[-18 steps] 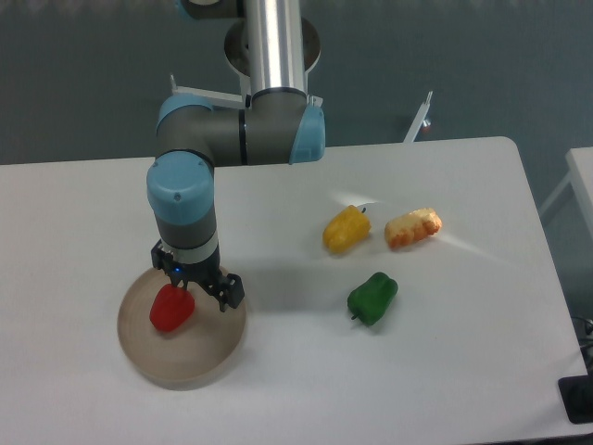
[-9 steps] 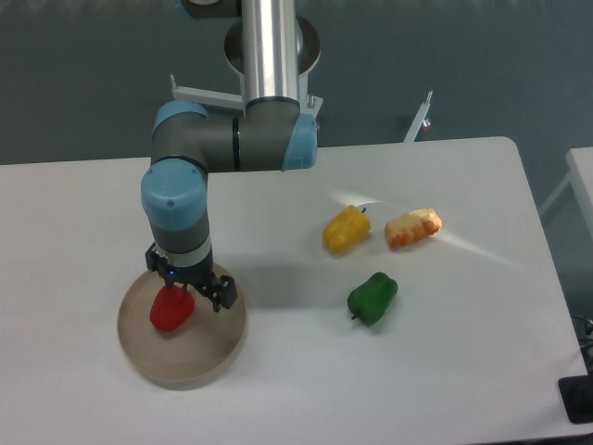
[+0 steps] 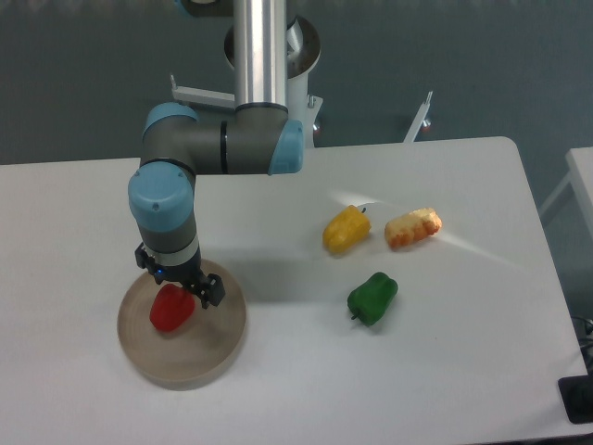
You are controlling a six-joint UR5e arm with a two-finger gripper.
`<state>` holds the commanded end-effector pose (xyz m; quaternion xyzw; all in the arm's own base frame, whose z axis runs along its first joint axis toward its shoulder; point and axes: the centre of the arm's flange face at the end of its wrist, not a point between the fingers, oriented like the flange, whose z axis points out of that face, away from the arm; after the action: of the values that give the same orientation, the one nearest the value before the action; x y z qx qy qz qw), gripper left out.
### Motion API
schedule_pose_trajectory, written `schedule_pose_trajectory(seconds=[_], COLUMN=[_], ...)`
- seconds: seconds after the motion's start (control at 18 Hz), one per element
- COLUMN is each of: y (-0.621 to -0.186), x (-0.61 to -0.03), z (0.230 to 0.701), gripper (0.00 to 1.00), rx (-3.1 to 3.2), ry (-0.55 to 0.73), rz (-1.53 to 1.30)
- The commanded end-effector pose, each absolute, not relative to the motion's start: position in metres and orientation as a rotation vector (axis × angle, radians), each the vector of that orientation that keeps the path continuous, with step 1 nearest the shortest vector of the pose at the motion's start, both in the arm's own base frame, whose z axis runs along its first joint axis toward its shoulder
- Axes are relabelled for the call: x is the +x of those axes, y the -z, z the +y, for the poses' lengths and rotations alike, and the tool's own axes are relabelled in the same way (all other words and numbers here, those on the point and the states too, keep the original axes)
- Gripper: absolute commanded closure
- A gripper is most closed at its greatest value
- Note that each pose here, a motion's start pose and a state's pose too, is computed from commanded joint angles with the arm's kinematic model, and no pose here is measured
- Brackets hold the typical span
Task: Pick up the red pepper from the plate
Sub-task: 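Lower the gripper around the red pepper, then close the gripper on the red pepper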
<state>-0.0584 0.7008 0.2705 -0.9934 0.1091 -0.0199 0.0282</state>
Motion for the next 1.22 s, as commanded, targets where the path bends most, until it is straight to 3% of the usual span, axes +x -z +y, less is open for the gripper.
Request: schedule_pose_trajectory(seconds=[1.22], y=[-0.251], x=[-0.047], z=[0.710], gripper=[0.00], rx=[-3.069], ry=[0.059], rz=[0.332])
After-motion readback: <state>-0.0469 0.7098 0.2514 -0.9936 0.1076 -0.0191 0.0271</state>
